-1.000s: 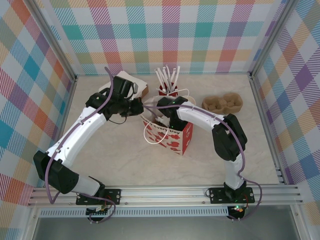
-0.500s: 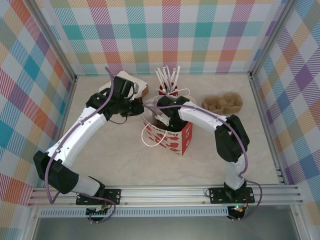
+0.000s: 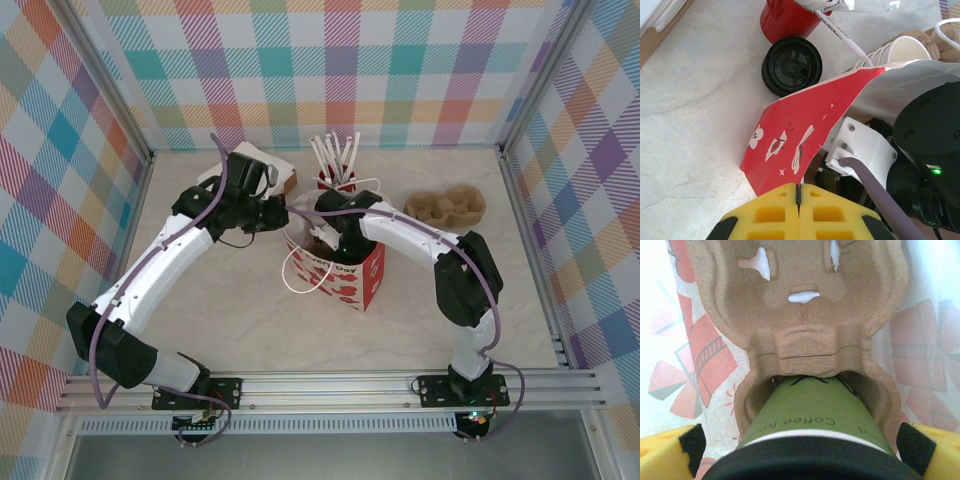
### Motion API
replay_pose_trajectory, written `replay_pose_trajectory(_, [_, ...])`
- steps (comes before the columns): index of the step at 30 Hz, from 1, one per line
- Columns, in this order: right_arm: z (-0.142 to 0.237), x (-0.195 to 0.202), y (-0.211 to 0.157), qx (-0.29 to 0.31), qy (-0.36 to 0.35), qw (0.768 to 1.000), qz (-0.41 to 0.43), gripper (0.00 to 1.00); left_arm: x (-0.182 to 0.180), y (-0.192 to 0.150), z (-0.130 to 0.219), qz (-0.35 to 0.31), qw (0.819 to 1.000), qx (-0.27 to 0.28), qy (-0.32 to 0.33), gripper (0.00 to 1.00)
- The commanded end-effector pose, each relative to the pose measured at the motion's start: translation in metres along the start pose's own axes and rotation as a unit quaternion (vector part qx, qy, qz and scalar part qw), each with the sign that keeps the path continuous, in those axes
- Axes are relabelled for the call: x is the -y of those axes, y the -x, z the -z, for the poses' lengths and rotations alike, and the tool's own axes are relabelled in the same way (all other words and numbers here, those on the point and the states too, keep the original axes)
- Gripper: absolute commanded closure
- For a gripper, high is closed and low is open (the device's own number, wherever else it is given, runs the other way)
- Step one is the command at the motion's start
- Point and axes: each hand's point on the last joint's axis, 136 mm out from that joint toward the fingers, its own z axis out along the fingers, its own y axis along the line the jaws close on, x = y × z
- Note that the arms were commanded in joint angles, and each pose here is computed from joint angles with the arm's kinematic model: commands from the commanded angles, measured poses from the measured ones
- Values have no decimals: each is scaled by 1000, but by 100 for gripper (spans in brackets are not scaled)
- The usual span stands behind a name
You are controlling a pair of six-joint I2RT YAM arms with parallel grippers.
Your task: Pack the takeout coffee
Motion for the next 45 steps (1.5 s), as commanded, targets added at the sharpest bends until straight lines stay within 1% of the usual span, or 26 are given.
replay_pose_trajectory(1, [30,-6,7,35,15,999,-9,0,-5,-10,-1,-2,1000,-14,12,100])
replay_pose_trajectory(21, [55,-8,9,54,17,998,-14,0,-5,-10,-3,-2,1000,-14,16,100])
replay_pose_trajectory(38, [107,-13,5,90,19,996,-15,0,-7,-10,-5,-1,1000,-14,20,100])
replay_pose_trajectory(45, [130,-14,6,117,18,993,-16,0,-4,-9,0,-3,1000,-11,17,100])
